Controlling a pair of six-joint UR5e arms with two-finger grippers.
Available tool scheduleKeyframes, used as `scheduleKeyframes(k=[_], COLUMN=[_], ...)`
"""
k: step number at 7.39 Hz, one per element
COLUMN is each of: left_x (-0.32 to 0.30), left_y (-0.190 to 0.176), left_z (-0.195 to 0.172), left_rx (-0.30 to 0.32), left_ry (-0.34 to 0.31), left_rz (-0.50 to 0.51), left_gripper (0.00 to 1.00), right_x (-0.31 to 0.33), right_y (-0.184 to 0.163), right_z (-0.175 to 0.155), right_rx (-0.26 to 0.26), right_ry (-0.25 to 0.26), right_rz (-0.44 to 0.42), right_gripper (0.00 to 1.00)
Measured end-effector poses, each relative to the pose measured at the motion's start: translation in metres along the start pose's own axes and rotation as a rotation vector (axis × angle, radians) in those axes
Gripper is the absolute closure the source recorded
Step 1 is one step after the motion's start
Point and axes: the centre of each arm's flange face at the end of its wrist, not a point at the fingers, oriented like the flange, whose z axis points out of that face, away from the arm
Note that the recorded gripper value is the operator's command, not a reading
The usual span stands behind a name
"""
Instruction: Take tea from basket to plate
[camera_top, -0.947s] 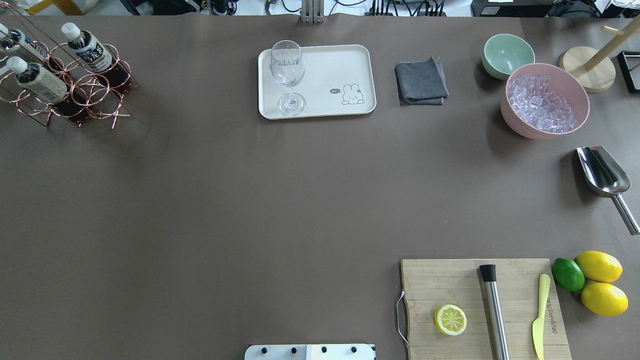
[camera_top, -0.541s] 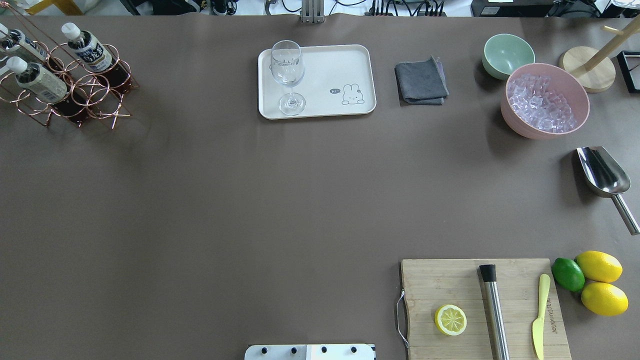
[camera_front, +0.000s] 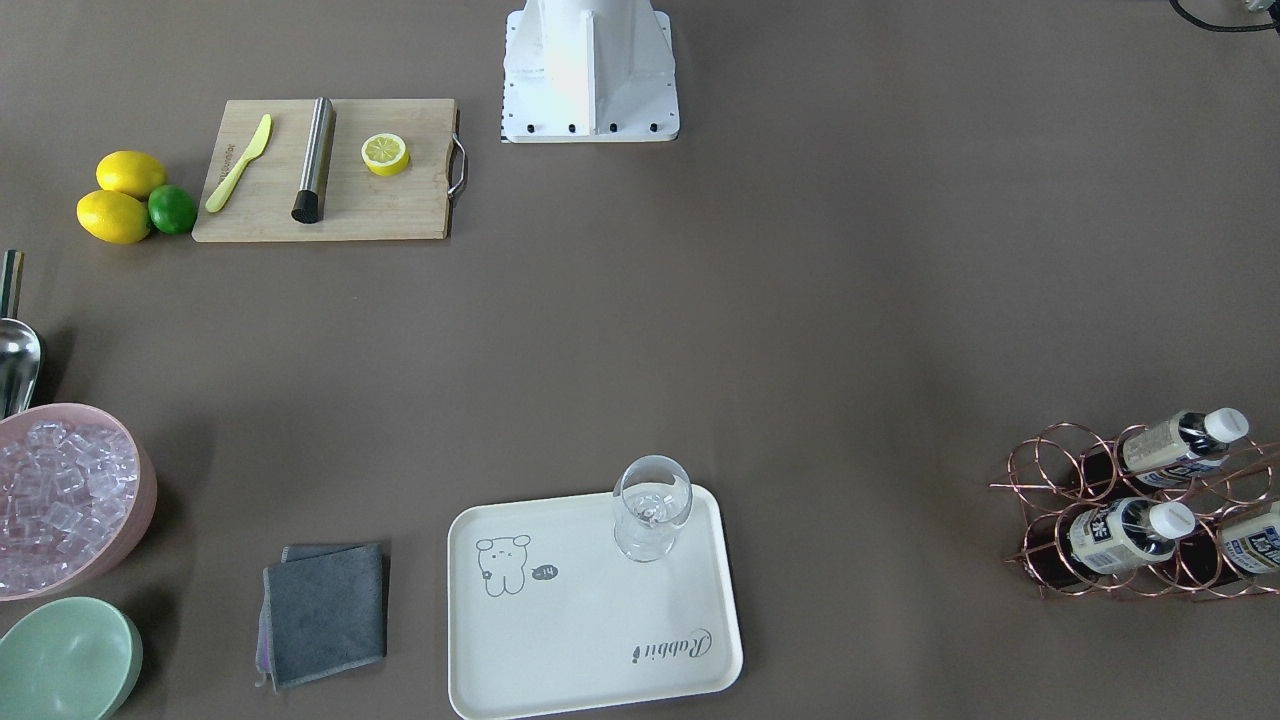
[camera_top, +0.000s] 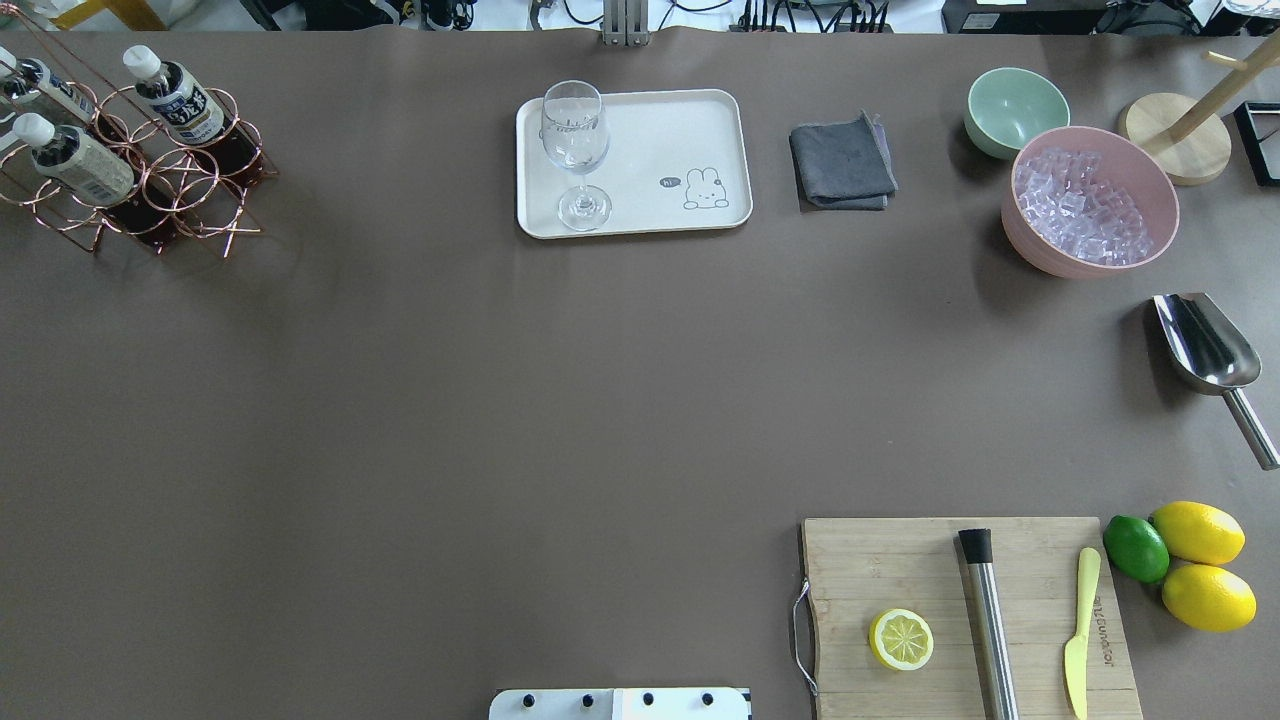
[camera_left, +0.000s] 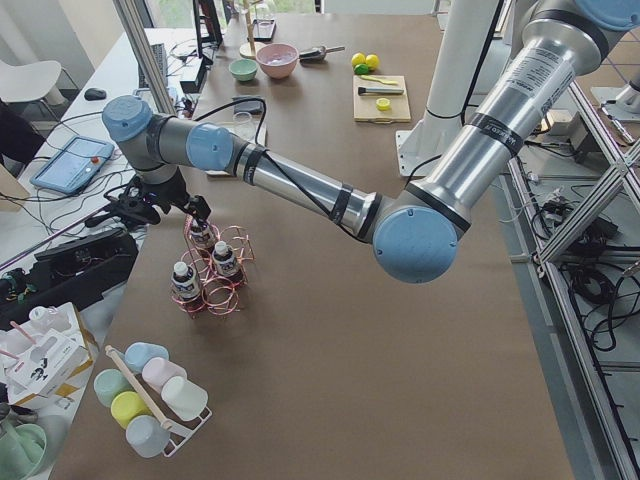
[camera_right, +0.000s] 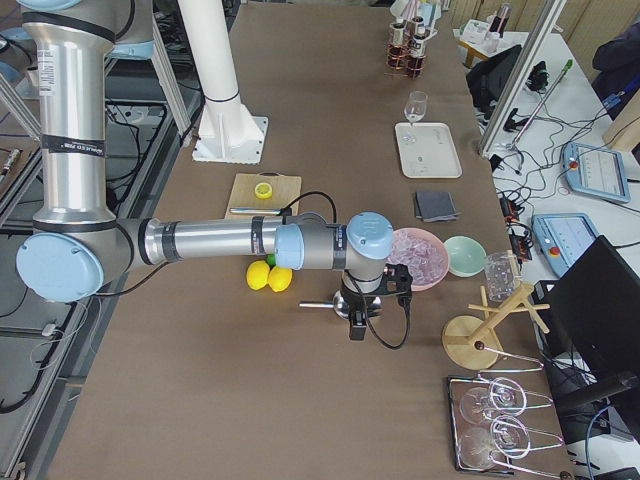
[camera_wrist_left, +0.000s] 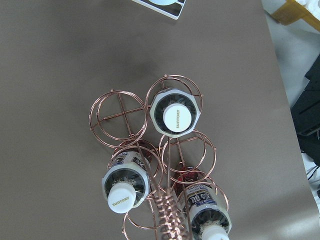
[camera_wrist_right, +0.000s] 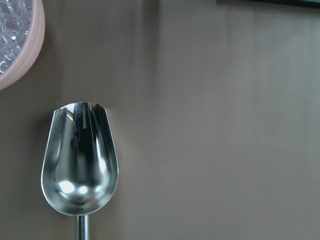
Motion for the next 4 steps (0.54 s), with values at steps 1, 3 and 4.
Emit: scheduleKeyframes(k=[1, 3, 4], left_x=[0.001, 0.002, 0.000], left_y=[0.000, 0.007, 0.007], left_z=[0.003, 0.018, 0.024], left_rx=[0.003, 0.001, 0.001], left_ry=[-0.005, -0.023, -0.030], left_rz=[-0.047, -0.108, -0.121], left_gripper=[0.02, 0.02, 0.02], right_x=[0.000, 0.001, 0.001], right_y=[0.000, 0.000, 0.000], right_z=[0.000, 0.001, 0.001], right_rx=[0.000, -0.002, -0.003], right_ry=[0.000, 0.000, 0.000], right_rz=[0.000, 0.002, 0.002], right_gripper=[0.00, 0.00, 0.00])
